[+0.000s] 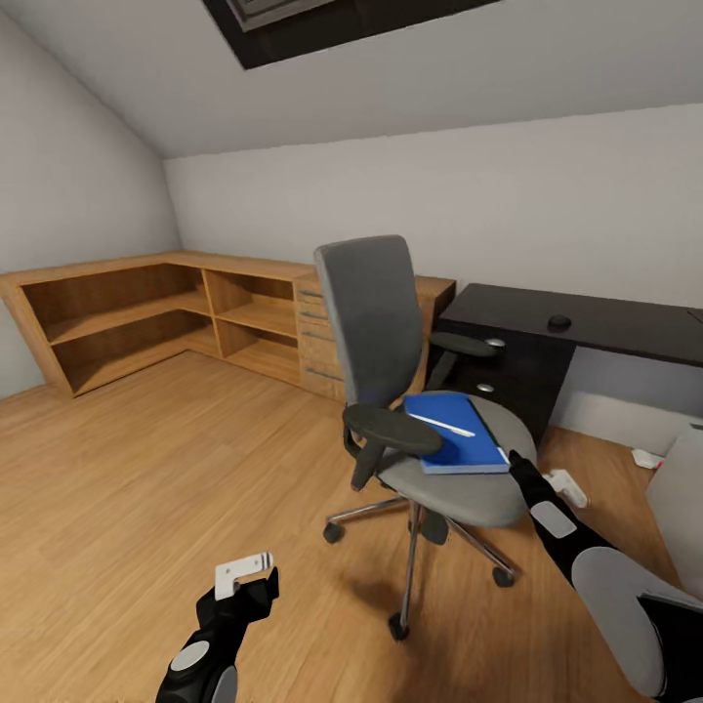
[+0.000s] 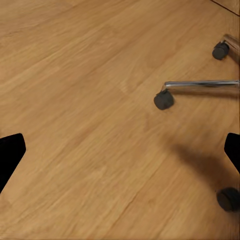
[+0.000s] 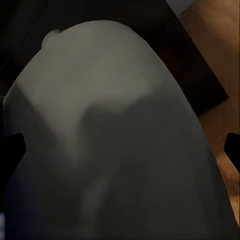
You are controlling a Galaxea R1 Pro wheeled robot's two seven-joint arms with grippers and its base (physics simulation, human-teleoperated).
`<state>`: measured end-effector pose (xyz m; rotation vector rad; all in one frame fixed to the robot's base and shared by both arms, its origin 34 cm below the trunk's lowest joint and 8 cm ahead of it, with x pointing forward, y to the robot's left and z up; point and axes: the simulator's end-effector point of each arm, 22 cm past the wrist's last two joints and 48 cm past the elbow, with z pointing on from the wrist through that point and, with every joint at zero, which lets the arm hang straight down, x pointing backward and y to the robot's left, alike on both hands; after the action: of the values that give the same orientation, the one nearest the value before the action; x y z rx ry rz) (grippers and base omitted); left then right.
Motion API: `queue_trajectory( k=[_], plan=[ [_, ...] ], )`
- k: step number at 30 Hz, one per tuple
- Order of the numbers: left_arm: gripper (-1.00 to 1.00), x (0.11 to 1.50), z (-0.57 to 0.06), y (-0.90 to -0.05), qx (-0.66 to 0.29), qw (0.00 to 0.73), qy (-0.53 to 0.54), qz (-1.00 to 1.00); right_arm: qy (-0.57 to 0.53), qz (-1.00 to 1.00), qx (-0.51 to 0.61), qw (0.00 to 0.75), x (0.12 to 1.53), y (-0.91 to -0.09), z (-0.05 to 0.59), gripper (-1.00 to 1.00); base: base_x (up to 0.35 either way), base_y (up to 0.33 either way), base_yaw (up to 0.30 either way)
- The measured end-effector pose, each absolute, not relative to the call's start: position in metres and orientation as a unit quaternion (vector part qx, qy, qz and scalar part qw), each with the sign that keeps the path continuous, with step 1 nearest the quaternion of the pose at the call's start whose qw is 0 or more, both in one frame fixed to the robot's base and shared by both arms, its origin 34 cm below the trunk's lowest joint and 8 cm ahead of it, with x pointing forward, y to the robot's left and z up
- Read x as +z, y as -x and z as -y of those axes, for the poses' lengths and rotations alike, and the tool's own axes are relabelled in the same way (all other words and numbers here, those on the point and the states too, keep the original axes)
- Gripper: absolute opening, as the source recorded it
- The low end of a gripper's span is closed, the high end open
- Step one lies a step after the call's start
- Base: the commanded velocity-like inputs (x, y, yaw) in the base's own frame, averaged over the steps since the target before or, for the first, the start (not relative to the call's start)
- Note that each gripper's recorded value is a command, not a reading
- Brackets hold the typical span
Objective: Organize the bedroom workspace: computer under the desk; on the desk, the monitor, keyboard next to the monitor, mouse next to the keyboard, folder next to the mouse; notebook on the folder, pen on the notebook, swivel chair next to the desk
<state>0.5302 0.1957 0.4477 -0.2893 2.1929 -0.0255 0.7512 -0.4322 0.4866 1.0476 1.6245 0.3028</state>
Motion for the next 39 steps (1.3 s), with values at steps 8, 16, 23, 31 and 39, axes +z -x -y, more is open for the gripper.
queue_trajectory(
  k=[8, 16, 23, 31, 39],
  plan=[
    [1.00, 0.443, -0.196, -0.529, -0.010, 0.444, 0.117, -0.889, -0.441, -0.690, 0.131, 0.559, 0.485, -0.755, 0.426, 1.00, 0.001, 0.000, 0.195],
    [1.00, 0.441, -0.196, -0.529, -0.009, 0.441, 0.117, -0.890, -0.435, -0.698, 0.144, 0.550, 0.475, -0.757, 0.402, 1.00, 0.000, 0.000, 0.149],
    [1.00, 0.444, -0.174, -0.529, -0.021, 0.444, 0.096, -0.891, -0.433, -0.698, 0.151, 0.550, 0.473, -0.756, 0.399, 1.00, 0.000, 0.000, 0.005],
    [1.00, 0.444, -0.169, -0.529, -0.023, 0.444, 0.089, -0.891, -0.433, -0.700, 0.150, 0.548, 0.470, -0.754, 0.400, 1.00, 0.127, -0.134, 0.000],
    [1.00, 0.444, -0.169, -0.529, -0.023, 0.443, 0.090, -0.892, -0.431, -0.700, 0.148, 0.549, 0.471, -0.755, 0.401, 1.00, 0.035, -0.036, 0.000]
  ],
)
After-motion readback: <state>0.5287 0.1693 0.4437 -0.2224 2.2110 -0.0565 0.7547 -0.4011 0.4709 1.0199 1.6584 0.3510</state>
